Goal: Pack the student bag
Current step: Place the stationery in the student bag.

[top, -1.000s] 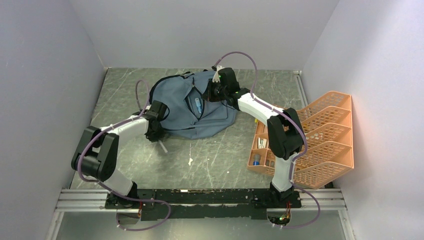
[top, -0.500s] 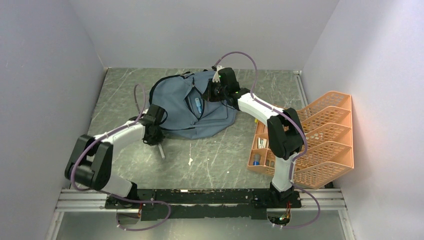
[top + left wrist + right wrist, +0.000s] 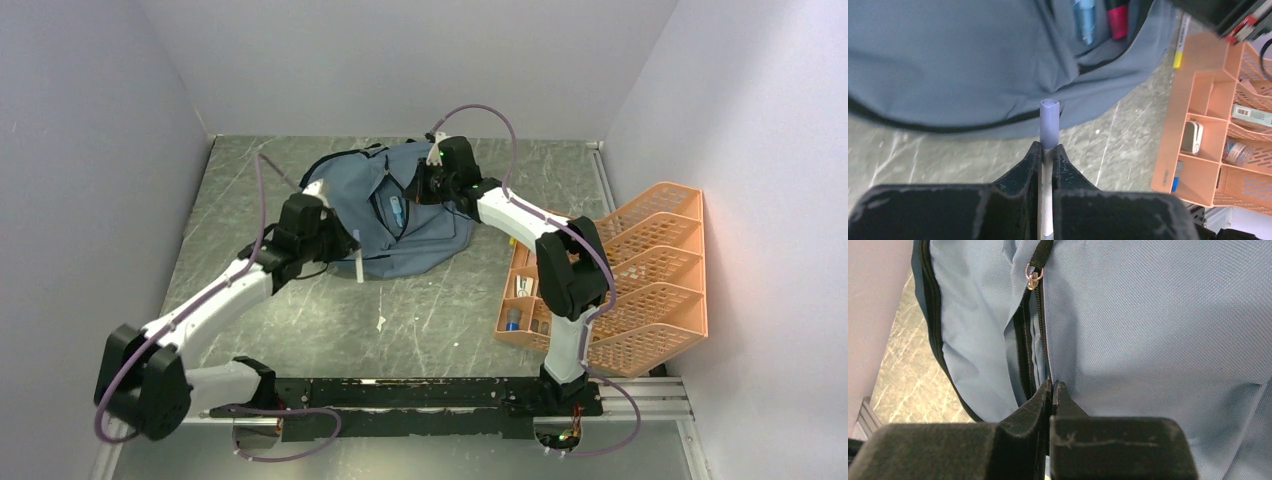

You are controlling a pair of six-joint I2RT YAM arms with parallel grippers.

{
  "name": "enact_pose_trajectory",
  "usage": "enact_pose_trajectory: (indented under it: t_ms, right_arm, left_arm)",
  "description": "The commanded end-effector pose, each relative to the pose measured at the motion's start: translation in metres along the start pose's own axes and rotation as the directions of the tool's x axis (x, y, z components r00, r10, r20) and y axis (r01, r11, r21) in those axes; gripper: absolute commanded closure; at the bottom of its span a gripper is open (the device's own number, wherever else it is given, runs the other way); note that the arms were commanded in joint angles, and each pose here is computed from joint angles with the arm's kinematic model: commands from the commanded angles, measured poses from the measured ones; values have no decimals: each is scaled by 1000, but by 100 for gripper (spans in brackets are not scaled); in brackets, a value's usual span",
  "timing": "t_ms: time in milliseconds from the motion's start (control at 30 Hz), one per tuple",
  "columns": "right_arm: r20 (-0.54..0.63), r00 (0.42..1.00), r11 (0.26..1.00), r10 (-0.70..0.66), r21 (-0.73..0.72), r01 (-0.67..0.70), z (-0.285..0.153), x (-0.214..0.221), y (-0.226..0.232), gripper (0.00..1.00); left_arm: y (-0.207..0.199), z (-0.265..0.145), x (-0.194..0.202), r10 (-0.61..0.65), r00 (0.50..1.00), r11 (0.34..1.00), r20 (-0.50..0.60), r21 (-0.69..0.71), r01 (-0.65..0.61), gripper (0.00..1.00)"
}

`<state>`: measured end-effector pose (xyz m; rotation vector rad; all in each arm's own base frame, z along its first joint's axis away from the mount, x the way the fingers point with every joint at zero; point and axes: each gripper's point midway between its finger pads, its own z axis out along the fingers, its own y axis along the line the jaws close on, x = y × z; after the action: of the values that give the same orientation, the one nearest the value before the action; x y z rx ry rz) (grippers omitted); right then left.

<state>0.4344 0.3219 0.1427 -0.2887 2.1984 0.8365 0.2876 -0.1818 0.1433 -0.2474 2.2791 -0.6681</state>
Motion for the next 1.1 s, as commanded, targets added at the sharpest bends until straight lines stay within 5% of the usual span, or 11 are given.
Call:
enact_pose_trajectory:
  t_ms: [0, 433, 1067]
  right_arm:
    - [-1, 1000, 998, 16, -59, -16, -17, -3, 18, 100]
    - [17, 1000, 996, 9, -93, -7, -30, -13, 31, 100]
    - [-11, 1000, 979, -10, -205, 7, -34, -9, 53, 100]
  left_arm:
    - [-55, 18, -39, 77, 996, 982, 49, 168, -85, 95]
    - [-75, 91, -60, 106, 994, 983, -11, 155, -103, 95]
    - [-102, 153, -95, 127, 990, 968, 68, 208, -139, 95]
